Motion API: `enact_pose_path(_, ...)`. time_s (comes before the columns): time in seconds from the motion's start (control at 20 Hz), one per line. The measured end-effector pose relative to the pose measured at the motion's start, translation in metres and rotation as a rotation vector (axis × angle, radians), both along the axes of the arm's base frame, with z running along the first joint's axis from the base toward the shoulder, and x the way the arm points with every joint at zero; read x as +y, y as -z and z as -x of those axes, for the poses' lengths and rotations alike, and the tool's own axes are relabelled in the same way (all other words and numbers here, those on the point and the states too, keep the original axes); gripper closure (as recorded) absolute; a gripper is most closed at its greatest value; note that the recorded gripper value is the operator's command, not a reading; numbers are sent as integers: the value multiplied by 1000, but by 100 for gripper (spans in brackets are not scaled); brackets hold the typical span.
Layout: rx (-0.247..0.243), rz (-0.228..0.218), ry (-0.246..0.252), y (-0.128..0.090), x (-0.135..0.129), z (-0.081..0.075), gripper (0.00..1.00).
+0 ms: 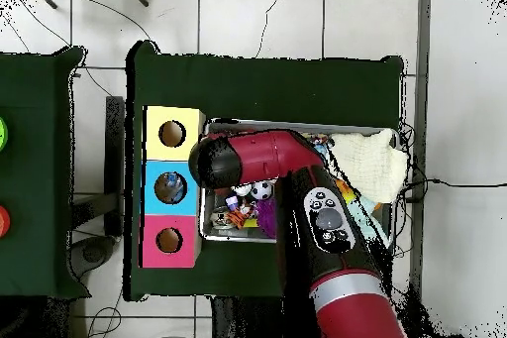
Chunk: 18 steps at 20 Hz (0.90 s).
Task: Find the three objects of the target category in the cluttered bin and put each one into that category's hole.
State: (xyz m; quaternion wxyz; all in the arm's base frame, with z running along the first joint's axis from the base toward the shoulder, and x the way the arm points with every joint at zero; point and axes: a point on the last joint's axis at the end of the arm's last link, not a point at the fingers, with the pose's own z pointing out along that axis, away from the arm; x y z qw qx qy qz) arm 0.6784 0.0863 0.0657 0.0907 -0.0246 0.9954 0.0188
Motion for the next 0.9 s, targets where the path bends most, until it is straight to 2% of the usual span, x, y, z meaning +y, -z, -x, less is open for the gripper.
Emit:
enact_pose_path(0.5, 9, 12, 6, 0, 5, 4, 0)
enact_pose_path(0.9, 24, 18, 62, -2, -6, 4, 0)
